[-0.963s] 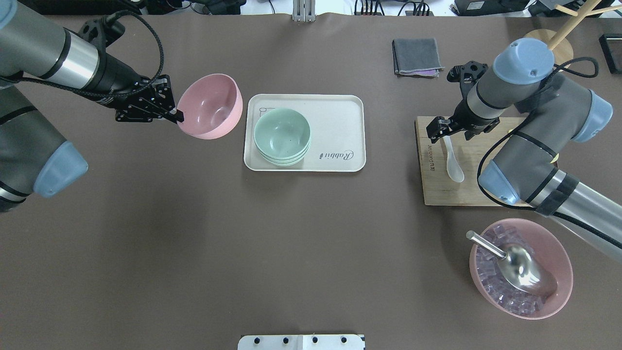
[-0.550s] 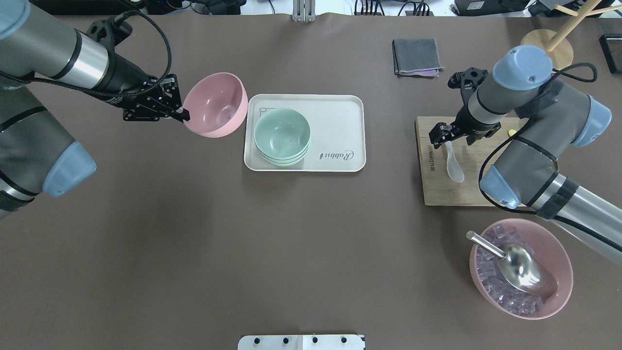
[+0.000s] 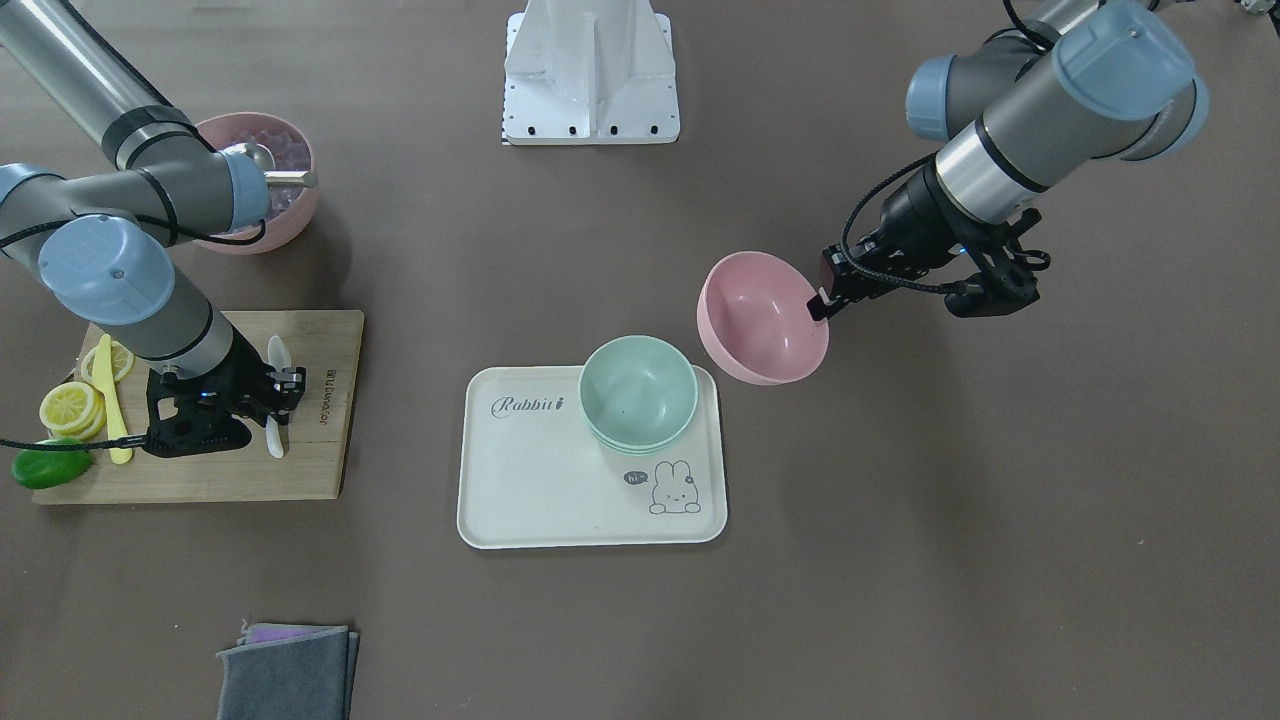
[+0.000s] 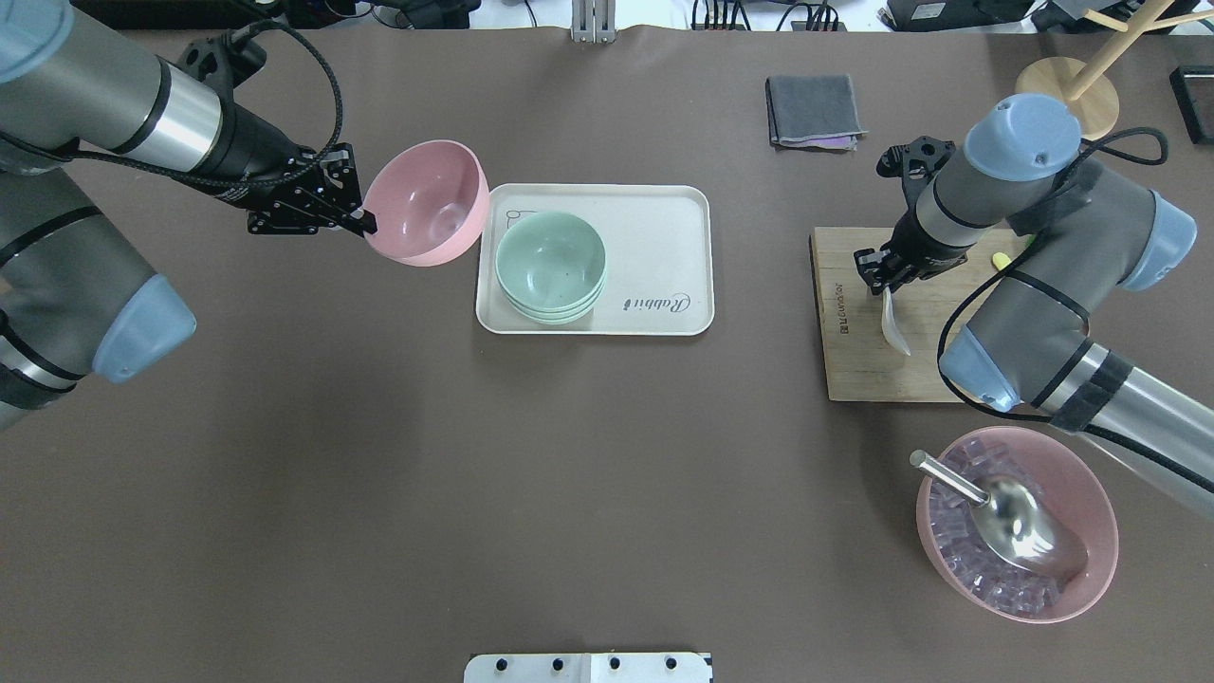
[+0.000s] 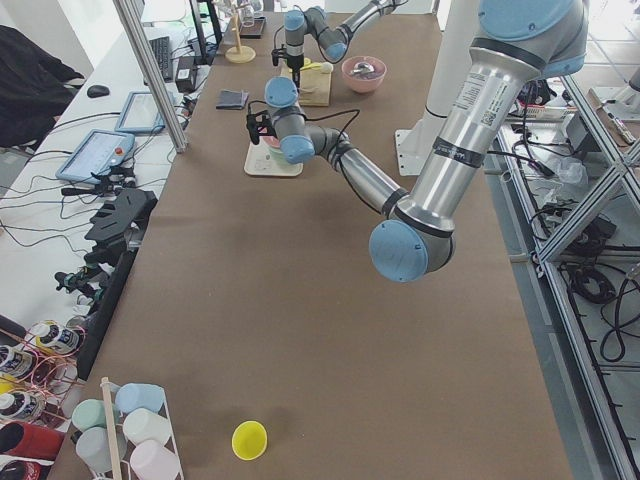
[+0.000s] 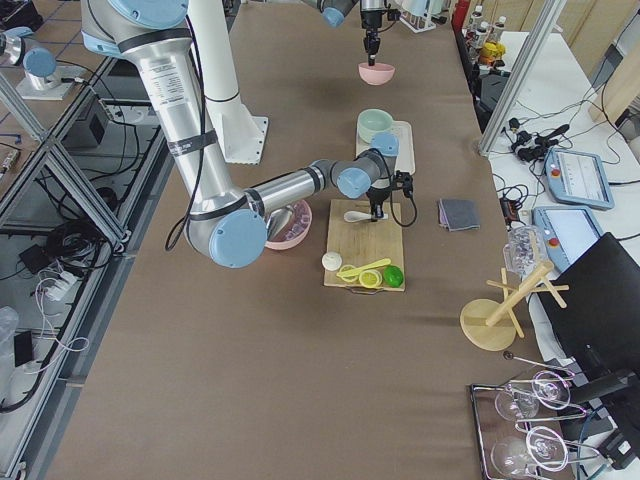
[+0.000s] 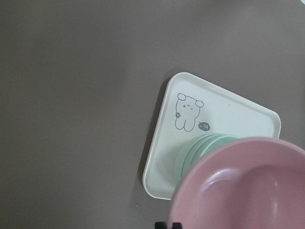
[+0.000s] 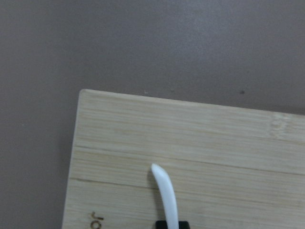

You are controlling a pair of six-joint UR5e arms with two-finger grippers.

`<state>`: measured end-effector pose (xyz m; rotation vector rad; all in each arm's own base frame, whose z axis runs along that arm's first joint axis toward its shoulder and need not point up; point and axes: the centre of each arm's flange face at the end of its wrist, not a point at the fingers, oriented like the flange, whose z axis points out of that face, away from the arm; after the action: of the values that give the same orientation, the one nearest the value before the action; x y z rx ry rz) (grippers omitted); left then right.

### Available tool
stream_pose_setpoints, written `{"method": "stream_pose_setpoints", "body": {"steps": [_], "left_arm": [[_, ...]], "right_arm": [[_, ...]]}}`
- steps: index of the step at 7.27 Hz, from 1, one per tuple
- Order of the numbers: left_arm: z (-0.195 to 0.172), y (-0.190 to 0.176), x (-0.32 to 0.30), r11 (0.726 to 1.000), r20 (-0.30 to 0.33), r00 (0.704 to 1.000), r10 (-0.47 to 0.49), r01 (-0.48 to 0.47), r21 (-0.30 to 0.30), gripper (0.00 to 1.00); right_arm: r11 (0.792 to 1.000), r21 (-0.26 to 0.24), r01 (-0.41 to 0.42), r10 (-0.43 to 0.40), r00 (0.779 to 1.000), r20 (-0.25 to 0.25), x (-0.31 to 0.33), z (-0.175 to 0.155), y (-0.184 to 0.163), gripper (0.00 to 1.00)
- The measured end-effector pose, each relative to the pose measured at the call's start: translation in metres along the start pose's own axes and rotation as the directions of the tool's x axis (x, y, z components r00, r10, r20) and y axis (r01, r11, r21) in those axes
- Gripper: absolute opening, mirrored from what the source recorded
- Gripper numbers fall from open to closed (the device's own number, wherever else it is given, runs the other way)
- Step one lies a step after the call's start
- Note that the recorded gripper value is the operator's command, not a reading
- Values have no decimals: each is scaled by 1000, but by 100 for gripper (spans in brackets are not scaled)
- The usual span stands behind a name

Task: Stack pink bowl on green and place spoon
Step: 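Carry the pink bowl over the green bowls while the right gripper lifts the spoon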

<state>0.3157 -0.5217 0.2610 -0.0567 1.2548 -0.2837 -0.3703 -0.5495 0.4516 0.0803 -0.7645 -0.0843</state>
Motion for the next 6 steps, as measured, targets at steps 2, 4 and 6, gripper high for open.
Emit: {"method": "stream_pose_setpoints", "body": {"steps": [2, 4, 6], "left_arm": [[-2, 1, 7, 1000, -9, 1000, 7, -7, -2, 0], [9, -8, 26, 1000, -11, 1000, 1, -1, -3, 0], [45, -7, 52, 1000, 1, 1000, -2, 2, 18, 0]], "right_arm": [[1000, 10, 2, -2, 1000, 28, -5, -16, -3, 0], [1000, 11, -18, 18, 997, 78, 6, -41, -16, 0], [999, 20, -27, 24, 993, 117, 8, -64, -25, 0]]}}
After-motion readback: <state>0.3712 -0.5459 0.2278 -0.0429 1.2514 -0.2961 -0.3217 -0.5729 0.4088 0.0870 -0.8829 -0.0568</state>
